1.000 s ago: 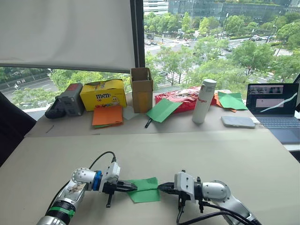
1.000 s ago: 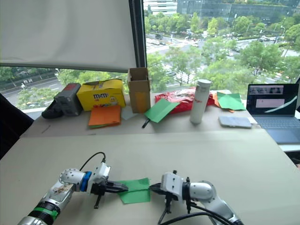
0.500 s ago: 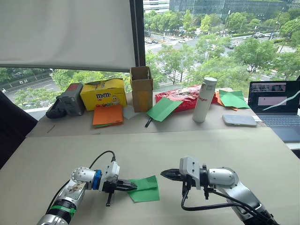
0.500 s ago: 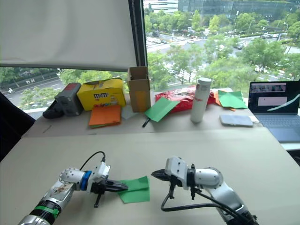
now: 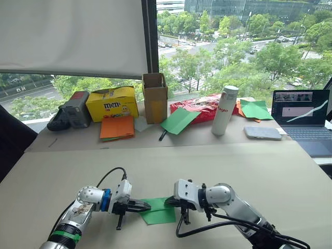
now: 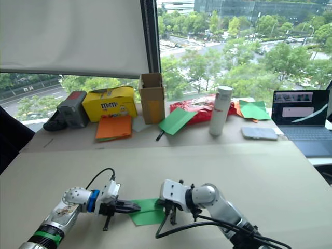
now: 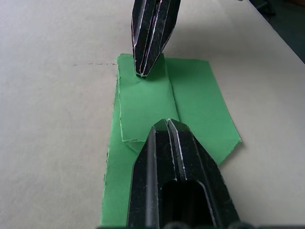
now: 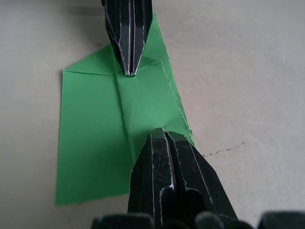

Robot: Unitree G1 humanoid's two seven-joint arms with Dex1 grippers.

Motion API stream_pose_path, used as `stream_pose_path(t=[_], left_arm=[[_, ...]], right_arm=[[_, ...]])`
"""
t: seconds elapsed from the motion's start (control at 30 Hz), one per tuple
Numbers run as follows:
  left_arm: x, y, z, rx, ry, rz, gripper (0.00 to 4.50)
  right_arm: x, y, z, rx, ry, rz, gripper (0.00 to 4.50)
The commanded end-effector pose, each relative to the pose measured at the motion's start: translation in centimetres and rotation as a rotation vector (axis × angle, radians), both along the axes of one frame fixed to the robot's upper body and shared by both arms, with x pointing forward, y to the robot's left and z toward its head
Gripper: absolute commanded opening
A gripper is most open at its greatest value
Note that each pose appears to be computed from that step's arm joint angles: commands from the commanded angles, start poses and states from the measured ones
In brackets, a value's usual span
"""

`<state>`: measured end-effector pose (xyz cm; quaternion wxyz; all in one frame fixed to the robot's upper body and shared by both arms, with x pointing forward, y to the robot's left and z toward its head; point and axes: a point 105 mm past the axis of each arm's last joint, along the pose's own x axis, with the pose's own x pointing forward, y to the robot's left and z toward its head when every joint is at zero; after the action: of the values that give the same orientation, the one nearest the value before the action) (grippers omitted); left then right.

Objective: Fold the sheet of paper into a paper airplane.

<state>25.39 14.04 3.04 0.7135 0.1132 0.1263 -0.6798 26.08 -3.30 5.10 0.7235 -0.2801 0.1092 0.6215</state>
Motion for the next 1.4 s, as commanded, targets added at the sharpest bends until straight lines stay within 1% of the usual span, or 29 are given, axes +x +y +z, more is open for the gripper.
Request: stream_pose_path(t=[0.03, 0.13, 0.23, 0.33, 0.5, 0.63, 0.7, 0.73, 0.77, 0.83, 0.87, 0.97, 1.03, 1.13, 1.3, 1.4], left_arm=[[-1.1, -0.4, -1.7, 0.062, 0.069, -0.01, 0.0], [-1.2, -1.4, -1.1, 0.048, 0.053, -0.034, 0.0], [-1.6, -2.4, -0.9, 0.063, 0.033, -0.07, 0.0], [-1.8, -3.0, -0.9, 0.072, 0.031, -0.073, 0.0], [-1.6, -2.5, -1.8, 0.147, 0.014, -0.038, 0.0], [-1.5, -1.6, -1.8, 0.146, 0.018, 0.005, 0.0], [-0.9, -1.1, -0.2, 0.034, 0.029, 0.078, 0.0], [-0.4, -0.9, 1.2, -0.055, 0.028, 0.129, 0.0], [-0.1, -0.6, 2.2, -0.107, 0.023, 0.158, 0.0], [0.1, 0.0, 3.2, -0.148, 0.016, 0.192, 0.0], [0.0, 0.3, 3.3, -0.149, 0.015, 0.202, 0.0], [-0.6, 2.1, 2.6, -0.091, 0.015, 0.221, 0.0], [-1.1, 2.6, 2.1, -0.059, 0.014, 0.214, 0.0], [-1.8, 2.5, 1.2, -0.025, 0.016, 0.18, 0.0], [-2.2, 2.1, -0.2, 0.032, 0.001, 0.138, 0.0], [-2.6, 2.8, -2.2, 0.145, -0.047, 0.1, 0.0]], right_arm=[[-0.6, -0.3, -2.1, -0.069, 0.054, -0.004, 0.05], [-0.8, -0.2, -2.5, -0.075, 0.065, -0.009, 0.05], [-0.8, -0.2, -2.8, -0.081, 0.075, -0.017, 0.05], [-0.9, -0.2, -2.9, -0.081, 0.078, -0.021, 0.05], [-0.8, -0.3, -3.1, -0.085, 0.082, -0.027, 0.05], [-0.8, -0.3, -3.2, -0.087, 0.085, -0.029, 0.05], [-0.8, -0.2, -3.3, -0.088, 0.088, -0.028, 0.05], [-0.8, -0.2, -3.3, -0.089, 0.089, -0.026, 0.05], [-0.8, -0.2, -3.4, -0.089, 0.089, -0.025, 0.05], [-0.8, -0.2, -3.4, -0.09, 0.09, -0.022, 0.05], [-0.8, -0.2, -3.4, -0.091, 0.091, -0.021, 0.05], [-0.7, -0.2, -3.5, -0.094, 0.09, -0.015, 0.05], [-0.7, -0.2, -3.5, -0.096, 0.09, -0.013, 0.05], [-0.6, -0.2, -3.5, -0.098, 0.09, -0.011, 0.05], [-0.5, -0.2, -3.5, -0.101, 0.087, -0.014, 0.05], [-0.4, -0.3, -3.4, -0.104, 0.084, -0.021, 0.05]])
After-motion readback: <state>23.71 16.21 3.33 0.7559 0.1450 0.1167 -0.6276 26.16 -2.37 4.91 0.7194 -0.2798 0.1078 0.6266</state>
